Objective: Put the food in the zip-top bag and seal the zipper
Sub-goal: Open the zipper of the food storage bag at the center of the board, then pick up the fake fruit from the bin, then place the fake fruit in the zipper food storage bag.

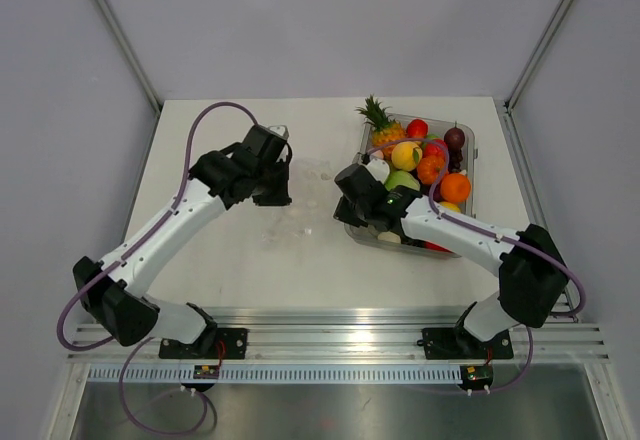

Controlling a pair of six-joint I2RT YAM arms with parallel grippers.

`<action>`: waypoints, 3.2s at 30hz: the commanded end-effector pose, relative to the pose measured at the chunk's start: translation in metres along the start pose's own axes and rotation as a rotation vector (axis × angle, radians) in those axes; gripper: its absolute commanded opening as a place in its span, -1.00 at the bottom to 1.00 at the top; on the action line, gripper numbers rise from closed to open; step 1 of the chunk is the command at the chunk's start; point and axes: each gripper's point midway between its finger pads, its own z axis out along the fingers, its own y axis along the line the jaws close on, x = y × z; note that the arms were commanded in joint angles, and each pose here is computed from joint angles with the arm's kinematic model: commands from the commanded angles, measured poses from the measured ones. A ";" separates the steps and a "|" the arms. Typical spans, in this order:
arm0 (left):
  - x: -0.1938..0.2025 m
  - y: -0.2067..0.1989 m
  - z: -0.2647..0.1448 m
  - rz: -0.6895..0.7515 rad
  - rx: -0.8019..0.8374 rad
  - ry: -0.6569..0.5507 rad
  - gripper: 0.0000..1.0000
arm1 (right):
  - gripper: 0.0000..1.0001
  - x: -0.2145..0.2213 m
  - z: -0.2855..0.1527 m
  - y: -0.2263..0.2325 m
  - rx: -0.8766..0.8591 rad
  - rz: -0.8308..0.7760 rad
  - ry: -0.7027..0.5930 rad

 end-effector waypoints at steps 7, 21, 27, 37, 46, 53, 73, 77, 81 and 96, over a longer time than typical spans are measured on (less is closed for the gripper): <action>-0.003 -0.011 -0.009 0.019 0.162 0.004 -1.00 | -0.57 -0.021 -0.024 0.021 -0.153 -0.116 -0.068; -0.013 -0.003 0.004 0.041 0.086 0.005 -1.00 | 0.60 -0.094 -0.115 -0.078 0.121 -0.196 -0.366; -0.011 -0.001 0.006 0.041 0.074 0.013 -1.00 | 0.93 -0.120 -0.080 -0.092 0.131 -0.277 -0.303; -0.015 -0.004 0.005 0.052 0.076 0.018 -1.00 | 0.95 -0.155 0.007 -0.065 0.003 -0.522 -0.186; -0.016 -0.011 0.005 0.054 0.108 0.030 -1.00 | 0.99 -0.162 0.062 -0.067 -0.002 -0.551 -0.146; -0.018 -0.014 0.002 0.058 0.122 0.023 -1.00 | 0.99 -0.163 0.083 -0.069 -0.025 -0.533 -0.129; -0.016 -0.015 0.007 0.072 0.131 0.037 -1.00 | 0.02 -0.172 0.020 -0.061 -0.110 -0.429 -0.266; -0.017 -0.019 0.008 0.071 0.150 0.035 -1.00 | 0.02 -0.171 -0.012 -0.058 -0.112 -0.412 -0.259; -0.013 -0.024 0.011 0.063 0.173 0.054 -1.00 | 0.06 -0.162 -0.051 -0.036 -0.220 -0.384 -0.259; -0.021 -0.040 0.001 0.029 0.237 0.060 -1.00 | 0.08 -0.082 -0.150 0.087 -0.550 -0.365 -0.208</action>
